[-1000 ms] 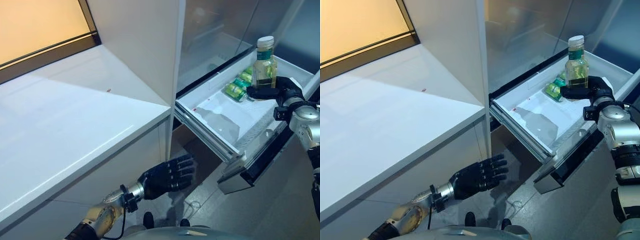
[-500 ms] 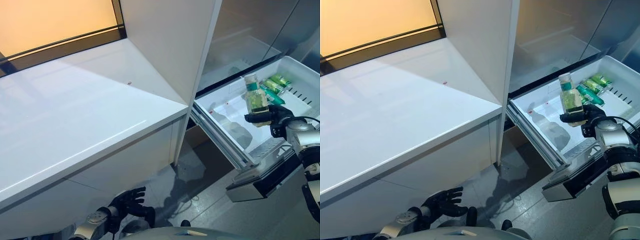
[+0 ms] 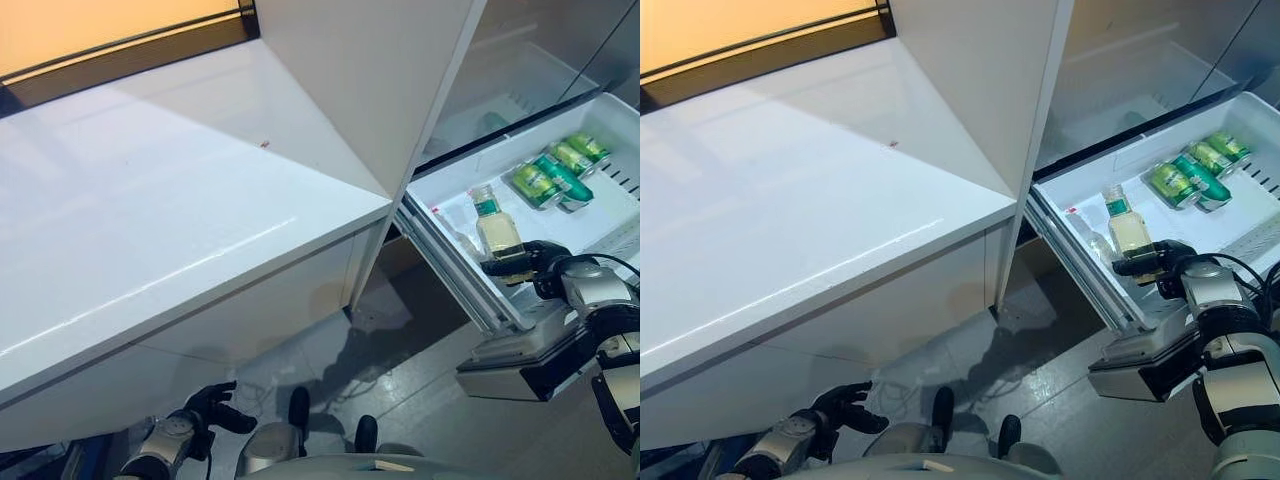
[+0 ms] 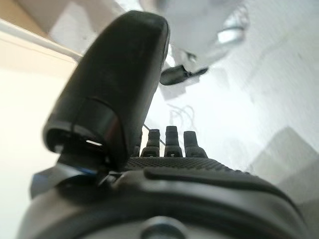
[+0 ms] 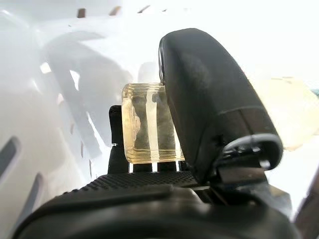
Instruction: Put drinks into fridge and close the fridge
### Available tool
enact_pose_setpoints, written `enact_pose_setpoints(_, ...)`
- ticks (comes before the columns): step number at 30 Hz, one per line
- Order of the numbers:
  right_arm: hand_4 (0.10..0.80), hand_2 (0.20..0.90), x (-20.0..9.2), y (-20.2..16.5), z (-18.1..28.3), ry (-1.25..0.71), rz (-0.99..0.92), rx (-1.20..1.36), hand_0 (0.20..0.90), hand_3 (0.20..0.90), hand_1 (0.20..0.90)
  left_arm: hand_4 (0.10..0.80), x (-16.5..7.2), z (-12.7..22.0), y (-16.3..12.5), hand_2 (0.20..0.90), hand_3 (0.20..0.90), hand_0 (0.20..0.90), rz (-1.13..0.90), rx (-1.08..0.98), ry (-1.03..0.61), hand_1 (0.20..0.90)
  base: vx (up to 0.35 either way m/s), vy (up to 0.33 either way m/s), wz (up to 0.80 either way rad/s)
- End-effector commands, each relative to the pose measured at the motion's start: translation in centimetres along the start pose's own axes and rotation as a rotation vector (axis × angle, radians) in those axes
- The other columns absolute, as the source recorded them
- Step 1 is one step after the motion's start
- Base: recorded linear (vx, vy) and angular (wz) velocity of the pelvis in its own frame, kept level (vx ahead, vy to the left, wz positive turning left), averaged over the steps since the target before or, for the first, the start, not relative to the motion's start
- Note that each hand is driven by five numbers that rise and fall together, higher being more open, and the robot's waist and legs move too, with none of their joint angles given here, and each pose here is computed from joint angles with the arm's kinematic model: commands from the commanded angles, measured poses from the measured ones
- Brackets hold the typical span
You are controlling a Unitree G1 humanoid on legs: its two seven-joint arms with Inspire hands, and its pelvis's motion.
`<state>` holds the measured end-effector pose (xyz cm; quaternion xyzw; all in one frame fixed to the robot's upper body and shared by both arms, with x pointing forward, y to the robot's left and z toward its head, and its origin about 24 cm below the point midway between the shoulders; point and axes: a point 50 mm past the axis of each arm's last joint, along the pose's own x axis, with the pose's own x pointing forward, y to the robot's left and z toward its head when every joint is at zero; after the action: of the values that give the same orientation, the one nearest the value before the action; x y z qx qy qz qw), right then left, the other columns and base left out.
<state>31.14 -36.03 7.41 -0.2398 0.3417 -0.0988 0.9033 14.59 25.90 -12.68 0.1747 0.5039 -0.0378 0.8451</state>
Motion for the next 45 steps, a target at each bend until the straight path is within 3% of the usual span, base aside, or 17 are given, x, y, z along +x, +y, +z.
enact_pose_setpoints(1,0.1,0.3,-2.3,-5.7,3.6,-0.136,-0.141,-0.03,0.3,0.2,0.3,0.8,-0.4,-0.7,0.7,0.9,0.9,0.9,0.011,0.039,0.005,0.9,-0.004,-0.041,0.0)
enact_pose_setpoints(11,0.1,0.3,-1.9,-4.8,2.8,-0.103,-0.092,-0.061,0.3,0.2,0.3,0.8,-0.4,1.1,0.5,0.9,0.9,0.9,-0.033,0.114,-0.085,0.9,-0.014,-0.019,0.0)
enact_pose_setpoints(25,0.1,0.3,-1.6,-4.5,2.7,-0.05,-0.092,-0.191,0.3,0.2,0.3,0.8,-0.1,1.5,0.6,0.9,0.9,0.9,-0.015,0.135,-0.065,0.9,0.0,0.0,0.0)
enact_pose_setpoints(34,0.1,0.3,-1.2,-4.3,2.8,0.032,-0.106,-0.181,0.3,0.2,0.3,0.8,0.0,3.8,0.8,0.9,0.9,0.9,-0.016,0.12,-0.135,0.9,-0.064,0.003,0.03)
enact_pose_setpoints(36,0.328,0.495,-1.1,-4.1,3.0,0.042,-0.102,-0.182,0.495,0.428,0.495,0.8,0.0,4.1,0.8,0.9,0.9,0.9,-0.013,0.118,-0.142,0.9,-0.045,-0.001,0.04)
enact_pose_setpoints(37,0.8,0.9,-1.1,-4.0,3.0,0.054,-0.093,-0.179,0.9,0.9,0.9,0.8,0.0,4.2,0.8,0.9,0.9,0.9,-0.011,0.117,-0.144,0.9,-0.034,0.004,0.04)
enact_pose_setpoints(45,0.8,0.9,-1.2,-3.5,4.8,-0.04,-0.088,-0.206,0.9,0.9,0.9,0.8,-0.1,3.9,1.0,0.9,0.9,0.9,-0.001,0.109,-0.137,0.9,-0.006,0.011,0.01)
